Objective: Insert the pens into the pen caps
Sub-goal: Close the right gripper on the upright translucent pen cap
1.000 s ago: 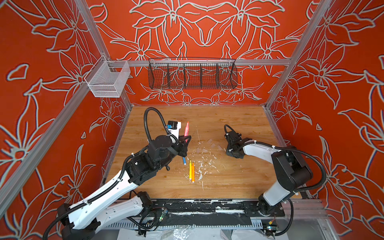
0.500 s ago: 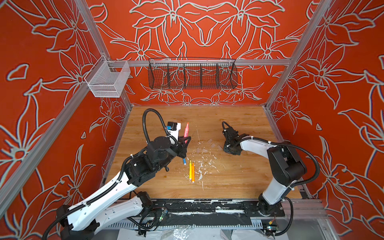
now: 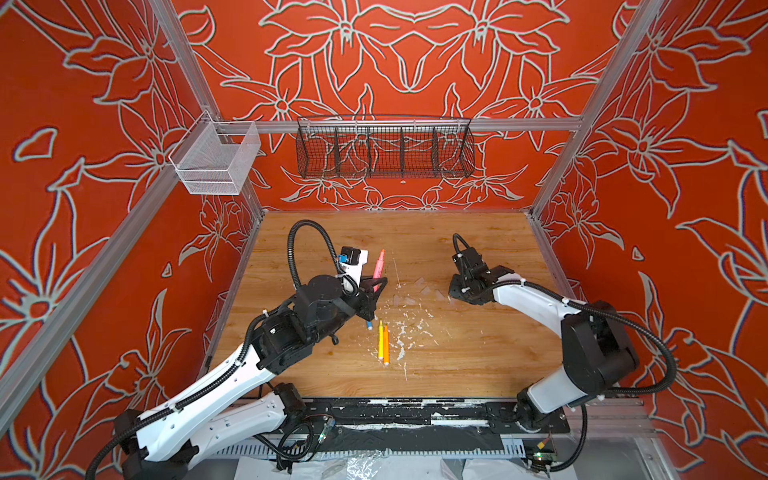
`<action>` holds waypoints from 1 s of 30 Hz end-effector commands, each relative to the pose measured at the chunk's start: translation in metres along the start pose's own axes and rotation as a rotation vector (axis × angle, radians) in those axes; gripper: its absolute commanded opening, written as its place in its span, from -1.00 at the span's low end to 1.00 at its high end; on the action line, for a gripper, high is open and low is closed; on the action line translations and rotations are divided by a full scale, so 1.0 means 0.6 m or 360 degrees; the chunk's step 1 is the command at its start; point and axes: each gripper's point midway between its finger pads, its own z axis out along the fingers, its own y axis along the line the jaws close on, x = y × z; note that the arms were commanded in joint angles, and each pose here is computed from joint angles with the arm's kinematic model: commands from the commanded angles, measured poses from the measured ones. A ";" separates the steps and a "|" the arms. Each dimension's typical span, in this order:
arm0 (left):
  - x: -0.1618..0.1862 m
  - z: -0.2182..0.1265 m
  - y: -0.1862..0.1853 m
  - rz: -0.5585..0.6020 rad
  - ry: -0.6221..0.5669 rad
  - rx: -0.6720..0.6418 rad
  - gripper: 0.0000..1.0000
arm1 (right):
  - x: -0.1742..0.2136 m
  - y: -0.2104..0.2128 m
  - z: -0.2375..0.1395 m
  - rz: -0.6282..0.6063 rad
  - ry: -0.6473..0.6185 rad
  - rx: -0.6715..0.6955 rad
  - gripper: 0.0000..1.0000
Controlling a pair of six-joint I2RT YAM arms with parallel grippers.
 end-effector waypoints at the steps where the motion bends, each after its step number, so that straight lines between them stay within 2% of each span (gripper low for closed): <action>1: -0.019 -0.007 -0.013 0.0018 -0.0067 0.0070 -1.00 | 0.011 0.009 0.014 -0.0019 0.0078 0.0023 -0.22; 13: -0.019 -0.006 -0.019 0.0029 -0.0060 0.0096 -1.00 | 0.027 0.003 0.060 -0.0078 0.0184 0.0140 -0.23; 30: -0.026 -0.013 -0.022 0.0055 -0.0093 0.0117 -1.00 | 0.052 -0.026 0.085 -0.0111 0.0238 0.0260 -0.54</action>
